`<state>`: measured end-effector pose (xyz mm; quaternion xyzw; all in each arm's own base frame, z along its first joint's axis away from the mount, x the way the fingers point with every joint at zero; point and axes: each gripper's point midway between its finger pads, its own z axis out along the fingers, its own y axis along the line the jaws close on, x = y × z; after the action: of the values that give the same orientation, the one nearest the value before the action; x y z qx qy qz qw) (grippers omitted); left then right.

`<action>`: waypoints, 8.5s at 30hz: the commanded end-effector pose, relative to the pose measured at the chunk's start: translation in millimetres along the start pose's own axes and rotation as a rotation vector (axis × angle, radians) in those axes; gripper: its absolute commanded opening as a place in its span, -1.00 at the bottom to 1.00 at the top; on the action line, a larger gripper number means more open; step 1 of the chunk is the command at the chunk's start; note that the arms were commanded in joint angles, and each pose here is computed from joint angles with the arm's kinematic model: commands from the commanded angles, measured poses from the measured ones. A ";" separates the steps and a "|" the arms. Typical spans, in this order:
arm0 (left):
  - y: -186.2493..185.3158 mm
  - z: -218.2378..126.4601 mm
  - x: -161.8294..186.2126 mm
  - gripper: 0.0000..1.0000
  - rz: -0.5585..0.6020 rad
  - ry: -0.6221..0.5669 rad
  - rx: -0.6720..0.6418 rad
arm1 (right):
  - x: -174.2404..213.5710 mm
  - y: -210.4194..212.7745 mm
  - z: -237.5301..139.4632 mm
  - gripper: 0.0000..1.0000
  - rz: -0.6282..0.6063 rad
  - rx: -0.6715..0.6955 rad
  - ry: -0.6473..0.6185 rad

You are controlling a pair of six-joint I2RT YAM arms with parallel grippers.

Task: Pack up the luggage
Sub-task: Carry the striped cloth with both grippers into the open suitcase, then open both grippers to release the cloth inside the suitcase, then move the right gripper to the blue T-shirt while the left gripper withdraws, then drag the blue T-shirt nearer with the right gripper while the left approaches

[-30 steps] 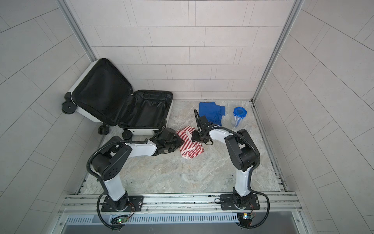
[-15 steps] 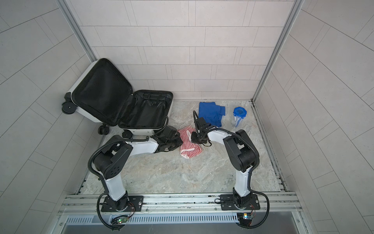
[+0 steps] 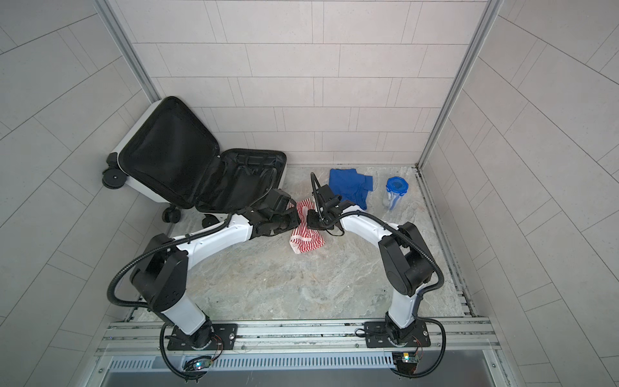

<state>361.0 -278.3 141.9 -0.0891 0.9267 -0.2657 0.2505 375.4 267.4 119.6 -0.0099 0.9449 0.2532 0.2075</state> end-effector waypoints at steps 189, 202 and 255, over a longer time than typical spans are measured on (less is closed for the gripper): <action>46.1 -45.5 61.7 0.43 0.062 -0.082 0.154 | 5.2 -99.6 8.6 -0.72 -0.030 0.420 0.107; 48.6 -38.4 53.0 0.43 0.022 -0.095 0.148 | 100.1 -45.4 -10.6 -0.70 -0.067 0.294 0.131; 37.0 29.5 103.5 0.28 0.043 0.142 0.184 | 119.3 -126.9 -44.1 0.62 0.296 0.100 -0.023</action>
<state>279.1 -281.6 47.0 -0.0274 0.9238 -0.3328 0.1872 261.5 144.3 52.6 0.1345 0.9494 0.2205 0.1787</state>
